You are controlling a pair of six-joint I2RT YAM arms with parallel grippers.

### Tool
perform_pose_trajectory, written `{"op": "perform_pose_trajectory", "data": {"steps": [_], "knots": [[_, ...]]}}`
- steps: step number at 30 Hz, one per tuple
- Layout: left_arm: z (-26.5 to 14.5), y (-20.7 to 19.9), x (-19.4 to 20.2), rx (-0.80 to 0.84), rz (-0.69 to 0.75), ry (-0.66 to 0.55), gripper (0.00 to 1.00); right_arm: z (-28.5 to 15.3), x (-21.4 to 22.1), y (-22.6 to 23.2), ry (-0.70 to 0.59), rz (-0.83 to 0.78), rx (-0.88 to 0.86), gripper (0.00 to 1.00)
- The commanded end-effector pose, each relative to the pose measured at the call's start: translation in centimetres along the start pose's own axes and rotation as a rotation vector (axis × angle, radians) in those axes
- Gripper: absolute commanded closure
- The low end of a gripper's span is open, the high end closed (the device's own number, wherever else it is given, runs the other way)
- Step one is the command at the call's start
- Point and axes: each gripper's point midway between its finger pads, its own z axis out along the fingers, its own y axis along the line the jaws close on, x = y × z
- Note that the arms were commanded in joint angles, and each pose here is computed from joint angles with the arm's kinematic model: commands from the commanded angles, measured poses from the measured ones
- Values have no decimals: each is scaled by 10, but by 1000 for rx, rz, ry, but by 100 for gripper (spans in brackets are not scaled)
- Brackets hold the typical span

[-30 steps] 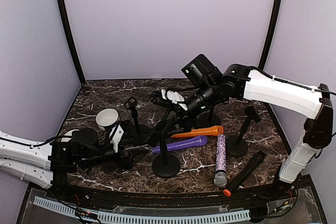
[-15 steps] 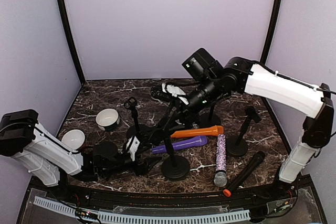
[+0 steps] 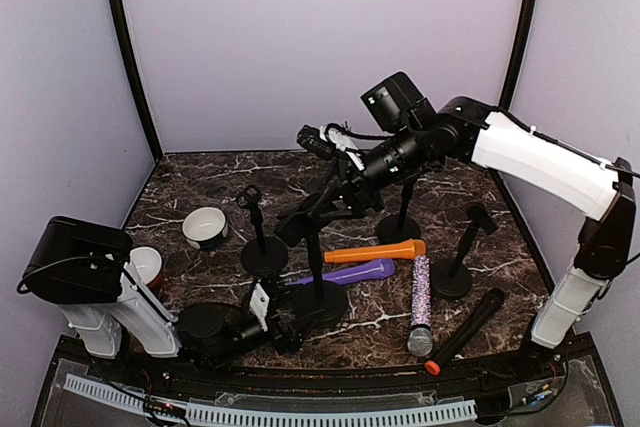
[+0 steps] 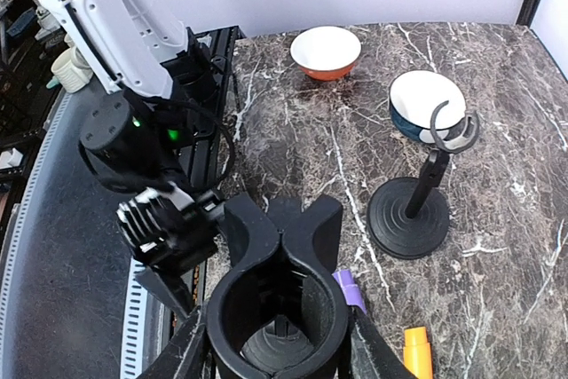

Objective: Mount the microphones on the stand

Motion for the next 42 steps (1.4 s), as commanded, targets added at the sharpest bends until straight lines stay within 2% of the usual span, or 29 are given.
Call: {"op": "perform_pose_trajectory", "data": {"steps": [1, 9, 13, 27, 28, 29, 32, 34, 37, 39, 42], "knots": [[-5, 14, -40, -82, -59, -117, 32, -31, -44, 9, -148, -66, 7, 88], [16, 20, -33, -184, -37, -102, 25, -40, -59, 16, -189, -67, -20, 88], [21, 25, -27, -216, -63, -105, 29, -41, -60, 19, -198, -57, -41, 88], [30, 29, -31, -197, -72, -128, 88, -43, -60, 21, -203, -57, -45, 86], [29, 28, -35, -193, -78, -133, 97, -42, -59, 21, -198, -54, -44, 82], [29, 29, -39, -194, -86, -137, 100, -44, -60, 20, -197, -51, -39, 69], [28, 31, -54, -198, -147, -141, 100, -65, -67, 2, -223, -42, 36, 35], [31, 31, -64, -180, -206, -117, 100, -86, -69, -19, -259, -5, 80, 20], [44, 42, -73, -191, -325, -2, 100, -118, -68, -40, -323, 75, 108, 13], [52, 50, -83, -208, -402, 67, 100, -128, -61, -51, -345, 124, 150, 13], [62, 53, -113, -213, -423, 82, 100, -119, -42, -64, -326, 180, 204, 17]]}}
